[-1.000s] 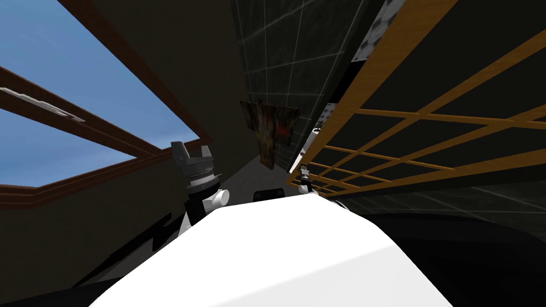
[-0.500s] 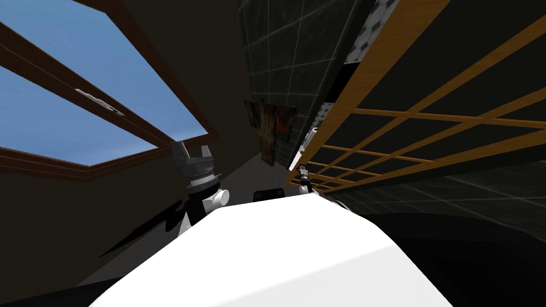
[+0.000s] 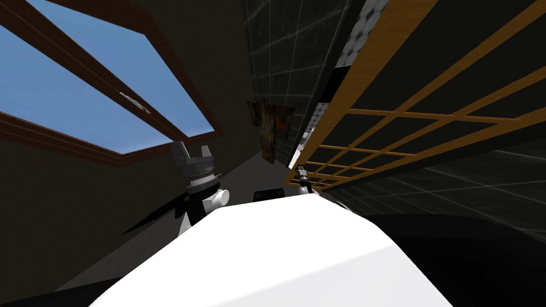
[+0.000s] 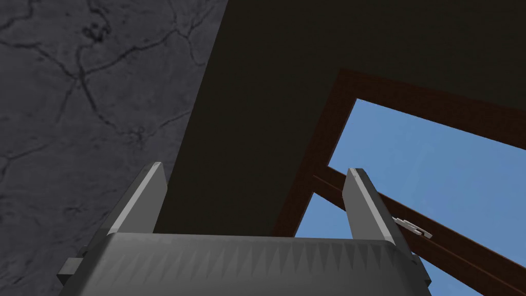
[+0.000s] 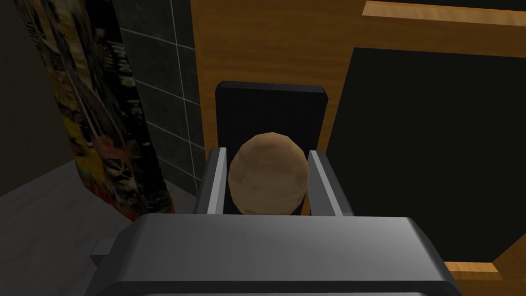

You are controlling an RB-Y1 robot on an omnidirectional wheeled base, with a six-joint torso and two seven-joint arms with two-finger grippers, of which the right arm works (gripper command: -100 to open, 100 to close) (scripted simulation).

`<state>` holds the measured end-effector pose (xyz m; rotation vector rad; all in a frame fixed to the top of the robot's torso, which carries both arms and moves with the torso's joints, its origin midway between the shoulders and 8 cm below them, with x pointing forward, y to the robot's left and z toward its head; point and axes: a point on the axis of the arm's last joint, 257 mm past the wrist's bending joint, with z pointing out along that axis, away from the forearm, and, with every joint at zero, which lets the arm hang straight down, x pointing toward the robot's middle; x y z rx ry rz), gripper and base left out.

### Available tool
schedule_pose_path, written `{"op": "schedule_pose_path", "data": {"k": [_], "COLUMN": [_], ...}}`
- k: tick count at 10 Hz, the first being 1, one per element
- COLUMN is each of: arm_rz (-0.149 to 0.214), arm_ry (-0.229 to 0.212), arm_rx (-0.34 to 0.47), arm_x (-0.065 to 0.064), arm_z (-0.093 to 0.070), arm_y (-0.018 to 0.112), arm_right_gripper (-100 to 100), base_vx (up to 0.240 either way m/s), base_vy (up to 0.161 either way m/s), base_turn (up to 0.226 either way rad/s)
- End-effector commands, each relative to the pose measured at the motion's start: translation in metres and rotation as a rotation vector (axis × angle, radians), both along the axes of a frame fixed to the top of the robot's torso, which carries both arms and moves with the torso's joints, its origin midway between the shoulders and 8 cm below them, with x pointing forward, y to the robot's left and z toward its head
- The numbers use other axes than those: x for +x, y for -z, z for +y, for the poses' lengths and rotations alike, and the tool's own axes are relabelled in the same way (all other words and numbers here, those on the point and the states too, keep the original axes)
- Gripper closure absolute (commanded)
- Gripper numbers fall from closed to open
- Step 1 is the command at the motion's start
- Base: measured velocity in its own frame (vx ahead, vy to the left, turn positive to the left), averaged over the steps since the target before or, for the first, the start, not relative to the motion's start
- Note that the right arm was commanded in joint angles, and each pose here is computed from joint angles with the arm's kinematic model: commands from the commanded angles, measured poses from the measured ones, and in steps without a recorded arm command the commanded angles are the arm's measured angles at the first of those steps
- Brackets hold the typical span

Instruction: Pull the door open

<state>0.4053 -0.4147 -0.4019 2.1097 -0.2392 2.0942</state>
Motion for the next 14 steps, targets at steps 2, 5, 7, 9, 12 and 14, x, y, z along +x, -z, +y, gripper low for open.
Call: {"op": "schedule_pose_path", "data": {"k": [2,5,7,9,12,14], "arm_rz": [-0.005,-0.008,-0.008,-0.007,-0.006,-0.008], "arm_ry": [-0.038,-0.084,-0.119,-0.124,-0.177,-0.210], "arm_rx": [-0.003,-0.003,-0.002,-0.003,-0.004,-0.004], "arm_x": [-0.006,-0.015,-0.022,-0.022,-0.038,-0.048], "arm_z": [0.003,0.006,0.009,0.010,0.014,0.016], "arm_y": [-0.001,-0.002,-0.002,-0.002,-0.001,-0.001], "arm_right_gripper": [100,100,100,100,100,100], "base_vx": [-0.190,-0.229,-0.212,-0.160,-0.169,-0.226], "base_vy": [-0.006,-0.028,-0.033,-0.026,-0.037,-0.057], "base_turn": [0.104,0.082,0.102,0.041,0.096,0.096]}}
